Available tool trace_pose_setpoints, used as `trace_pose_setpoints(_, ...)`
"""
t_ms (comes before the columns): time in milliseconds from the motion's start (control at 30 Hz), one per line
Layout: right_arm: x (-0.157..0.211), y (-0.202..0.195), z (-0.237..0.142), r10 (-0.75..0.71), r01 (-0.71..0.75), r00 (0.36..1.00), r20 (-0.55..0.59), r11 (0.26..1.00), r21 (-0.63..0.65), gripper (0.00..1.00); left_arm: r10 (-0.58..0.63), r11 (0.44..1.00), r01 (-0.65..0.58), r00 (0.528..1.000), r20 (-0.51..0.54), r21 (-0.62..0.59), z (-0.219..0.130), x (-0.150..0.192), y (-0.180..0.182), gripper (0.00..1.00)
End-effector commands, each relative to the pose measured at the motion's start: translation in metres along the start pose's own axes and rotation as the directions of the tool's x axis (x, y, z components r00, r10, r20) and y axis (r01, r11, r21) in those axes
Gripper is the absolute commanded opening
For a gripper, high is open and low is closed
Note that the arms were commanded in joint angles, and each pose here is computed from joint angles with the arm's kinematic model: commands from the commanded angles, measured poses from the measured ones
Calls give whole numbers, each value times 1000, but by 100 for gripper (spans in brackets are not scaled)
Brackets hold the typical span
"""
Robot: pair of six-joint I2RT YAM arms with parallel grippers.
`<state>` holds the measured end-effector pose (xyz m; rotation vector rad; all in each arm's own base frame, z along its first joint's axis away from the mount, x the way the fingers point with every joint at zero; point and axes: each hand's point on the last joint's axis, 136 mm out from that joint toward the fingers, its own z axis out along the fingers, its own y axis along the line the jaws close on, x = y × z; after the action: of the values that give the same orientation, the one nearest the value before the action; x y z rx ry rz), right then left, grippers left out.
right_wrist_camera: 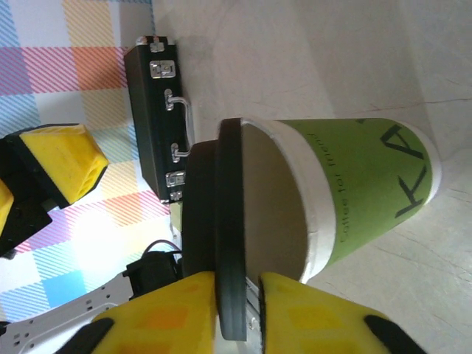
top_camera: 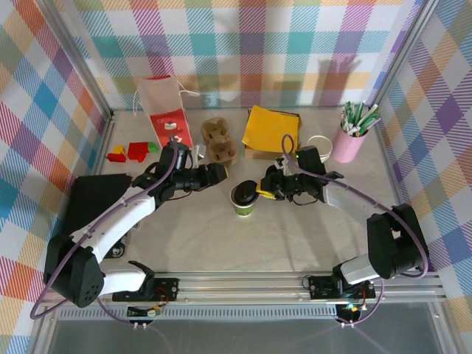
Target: Pack the takeout coffee
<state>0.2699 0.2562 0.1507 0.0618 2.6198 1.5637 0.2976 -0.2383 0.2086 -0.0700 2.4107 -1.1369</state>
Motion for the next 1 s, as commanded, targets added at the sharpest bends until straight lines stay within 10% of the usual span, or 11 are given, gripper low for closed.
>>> trace_pose_setpoints(0, -1, -13, 3, 3, -3, 1000, -4, 999, 44, 26, 24, 1000, -24, 1000, -7, 5, 6, 3, 0, 59)
trace_pose_setpoints(967, -2, -3, 12, -37, 40, 999, -30, 996, 81, 35, 65, 995, -70, 994, -83, -64, 18, 18, 17, 60)
